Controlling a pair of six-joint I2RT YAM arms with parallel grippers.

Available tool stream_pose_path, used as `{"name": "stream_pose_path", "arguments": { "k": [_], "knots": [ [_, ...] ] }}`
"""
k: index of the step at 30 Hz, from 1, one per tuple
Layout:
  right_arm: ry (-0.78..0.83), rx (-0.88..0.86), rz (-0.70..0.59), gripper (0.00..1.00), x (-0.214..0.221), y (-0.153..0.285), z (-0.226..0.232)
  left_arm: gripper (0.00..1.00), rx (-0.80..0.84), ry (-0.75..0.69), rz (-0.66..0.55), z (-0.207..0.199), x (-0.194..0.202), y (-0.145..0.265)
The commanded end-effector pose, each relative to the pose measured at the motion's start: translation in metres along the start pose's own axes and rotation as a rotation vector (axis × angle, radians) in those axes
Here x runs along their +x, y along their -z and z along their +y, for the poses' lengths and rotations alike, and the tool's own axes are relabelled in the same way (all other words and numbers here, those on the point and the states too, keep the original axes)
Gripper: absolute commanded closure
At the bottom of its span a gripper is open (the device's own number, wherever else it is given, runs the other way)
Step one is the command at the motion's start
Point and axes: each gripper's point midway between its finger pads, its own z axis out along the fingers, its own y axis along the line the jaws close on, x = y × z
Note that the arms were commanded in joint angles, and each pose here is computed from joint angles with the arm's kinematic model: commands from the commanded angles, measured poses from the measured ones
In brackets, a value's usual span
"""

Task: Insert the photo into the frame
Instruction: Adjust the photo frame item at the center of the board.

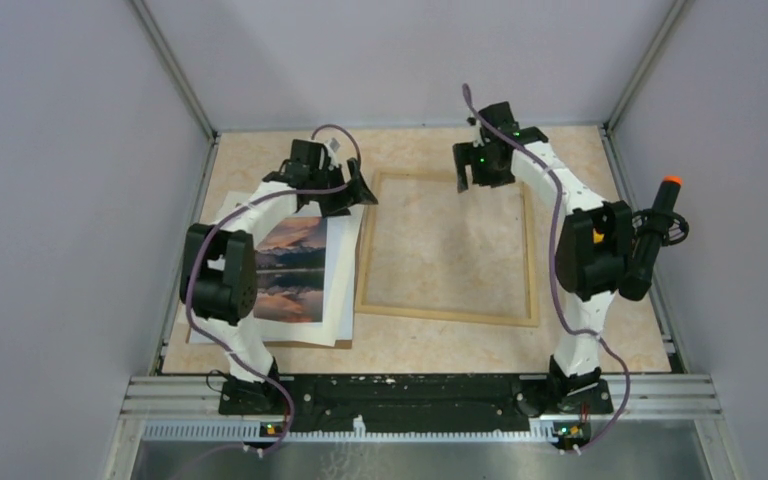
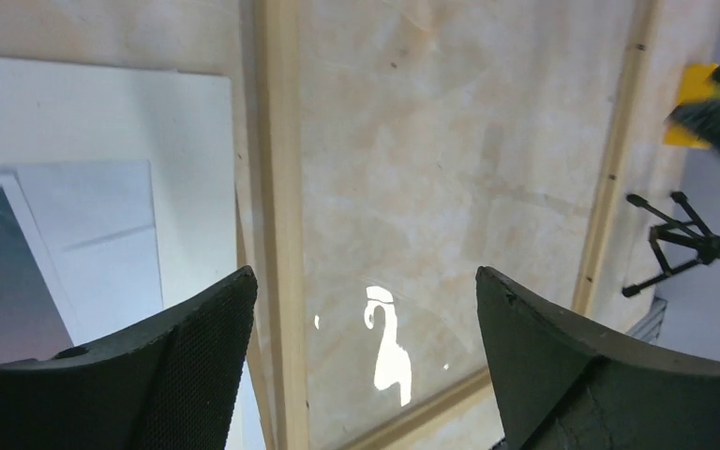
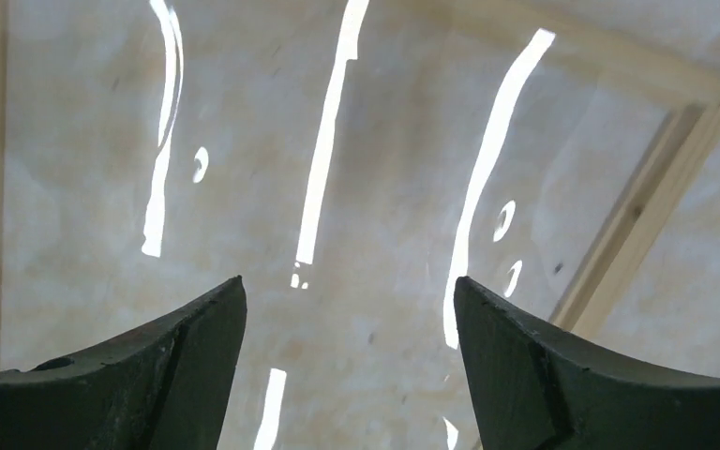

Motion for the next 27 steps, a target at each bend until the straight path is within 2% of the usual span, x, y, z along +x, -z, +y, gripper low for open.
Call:
{"name": "stream_pose_path", "arguments": {
  "k": [1, 7, 10, 13, 19, 21, 23, 25, 27],
  "knots": [
    [0.223, -0.072, -0.033, 0.22, 0.05, 0.075, 0.077, 0.1, 0.112, -0.041, -0.058, -0.037, 0.006, 0.053],
    [0.569, -0.259, 0.022, 0.27, 0.15, 0.117, 0.149, 0.07, 0.175, -0.062, -0.008, -0.042, 0.052, 0.088],
    [0.603, -0.259, 0.046, 0.29, 0.185, 0.121, 0.152, 0.05, 0.208, -0.048, 0.04, -0.04, 0.08, 0.097],
    [0.392, -0.16, 0.021, 0.29, 0.191, 0.118, 0.136, 0.05, 0.263, -0.024, 0.082, -0.042, 0.111, 0.1],
    [-0.209, -0.022, 0.072, 0.28, 0.205, 0.12, 0.074, 0.07, 0.32, 0.003, 0.192, -0.056, 0.175, 0.088],
    [-0.269, 0.024, 0.084, 0.38, 0.218, 0.122, 0.056, 0.08, 0.335, -0.003, 0.215, -0.061, 0.189, 0.087],
    [-0.243, 0.017, 0.097, 0.53, 0.226, 0.124, 0.054, 0.09, 0.33, -0.001, 0.234, -0.062, 0.199, 0.087],
    [-0.172, -0.072, 0.149, 0.52, 0.237, 0.119, 0.07, 0.09, 0.322, 0.003, 0.231, -0.059, 0.205, 0.089],
    [-0.155, -0.077, 0.2, 0.48, 0.249, 0.113, 0.08, 0.09, 0.302, 0.002, 0.209, -0.055, 0.205, 0.09]
  ]
}}
